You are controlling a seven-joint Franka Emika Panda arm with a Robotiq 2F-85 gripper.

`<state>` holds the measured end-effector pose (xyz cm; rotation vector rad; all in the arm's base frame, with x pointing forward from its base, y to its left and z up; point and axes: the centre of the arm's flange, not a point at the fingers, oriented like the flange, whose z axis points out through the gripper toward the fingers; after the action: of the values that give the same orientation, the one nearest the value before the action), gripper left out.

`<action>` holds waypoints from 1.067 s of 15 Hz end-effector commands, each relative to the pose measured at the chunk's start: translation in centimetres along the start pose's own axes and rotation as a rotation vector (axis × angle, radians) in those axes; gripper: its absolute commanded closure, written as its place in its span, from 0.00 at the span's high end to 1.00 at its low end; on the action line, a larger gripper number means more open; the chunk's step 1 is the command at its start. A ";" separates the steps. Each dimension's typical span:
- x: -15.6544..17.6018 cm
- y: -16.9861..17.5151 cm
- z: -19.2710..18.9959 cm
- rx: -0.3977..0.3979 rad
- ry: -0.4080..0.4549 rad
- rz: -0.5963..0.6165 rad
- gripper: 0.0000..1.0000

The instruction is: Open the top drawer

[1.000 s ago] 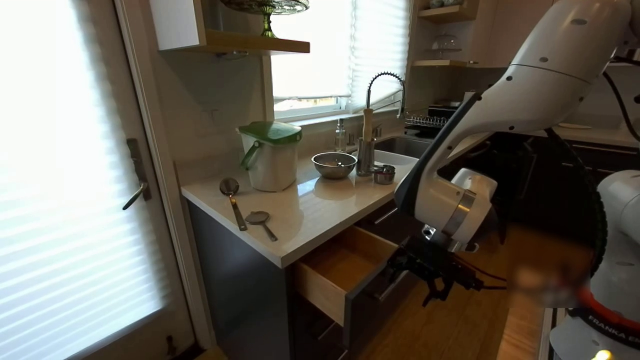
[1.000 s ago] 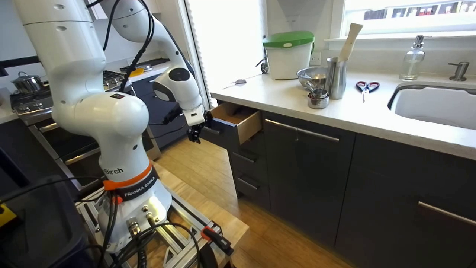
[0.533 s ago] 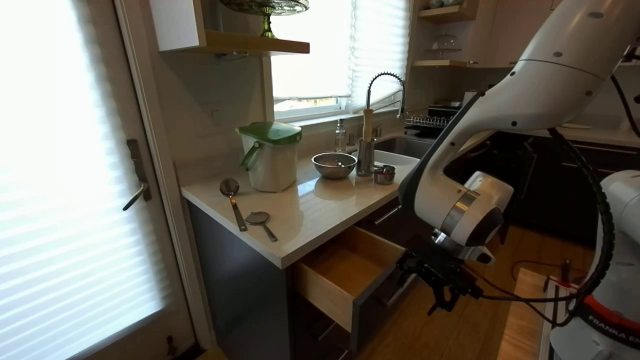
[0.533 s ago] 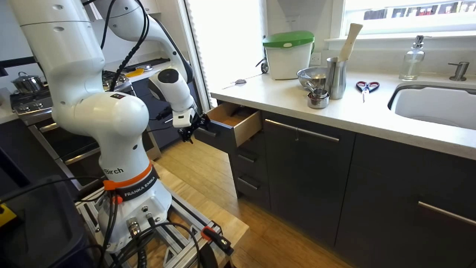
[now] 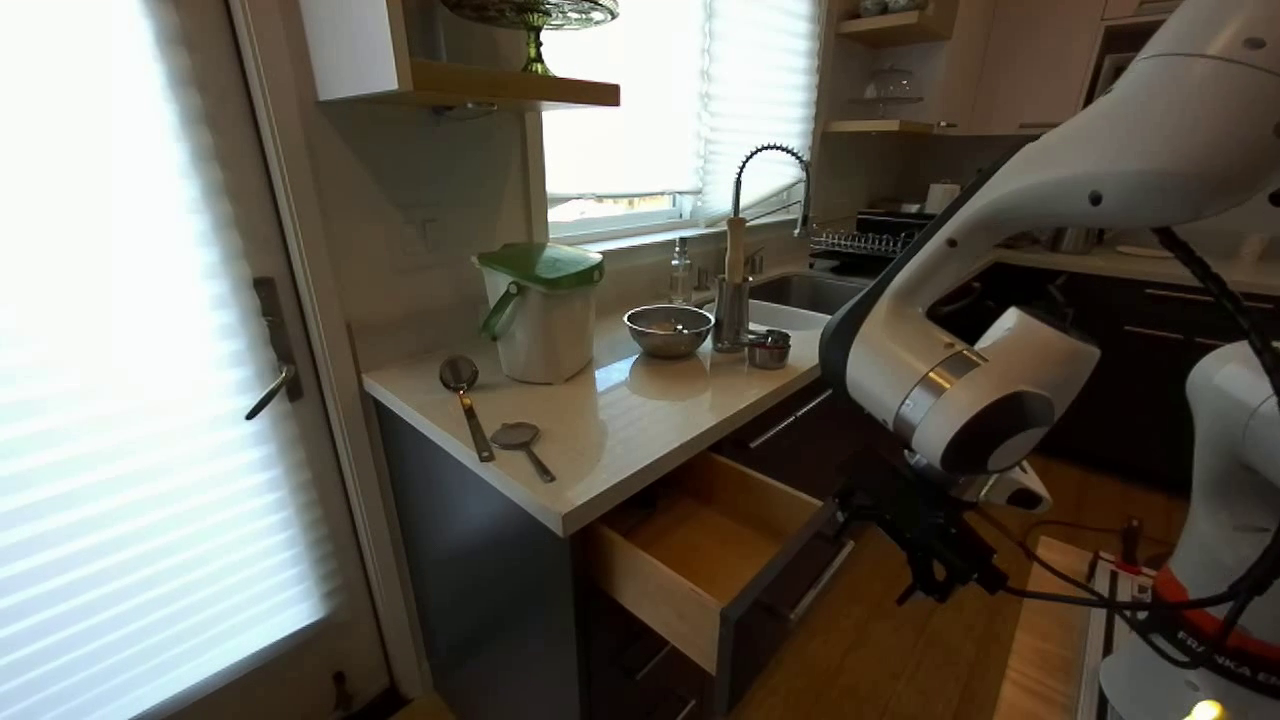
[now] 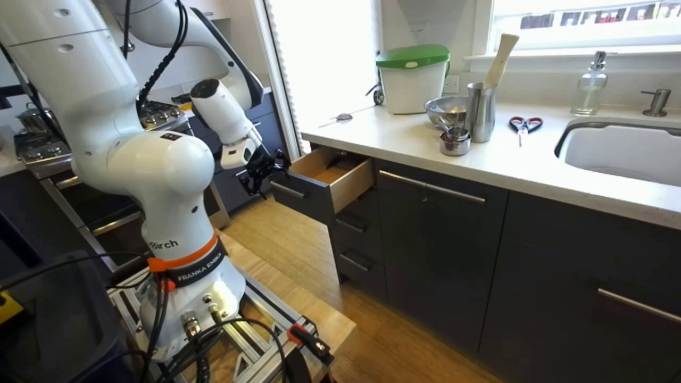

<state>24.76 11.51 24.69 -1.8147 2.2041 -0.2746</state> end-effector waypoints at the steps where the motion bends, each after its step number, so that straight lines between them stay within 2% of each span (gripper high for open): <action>1: 2.6 1.8 -7.8 0.075 0.054 -0.086 1.00; 2: 2.5 1.7 -8.8 0.099 0.078 -0.136 1.00; 3: 2.4 1.6 -9.7 0.112 0.138 -0.196 1.00; 7: 1.7 1.1 -11.8 0.079 0.264 -0.418 1.00; 8: 1.5 0.7 -11.6 0.081 0.266 -0.480 1.00; 9: 0.1 0.3 -9.4 0.078 0.258 -0.388 1.00; 11: 0.1 0.3 -9.9 0.076 0.265 -0.447 1.00; 15: 0.1 0.3 -10.0 0.075 0.265 -0.466 1.00; 16: 0.2 0.4 -10.0 0.054 0.283 -0.499 1.00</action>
<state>21.26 11.16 34.03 -2.3444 1.8575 -0.7178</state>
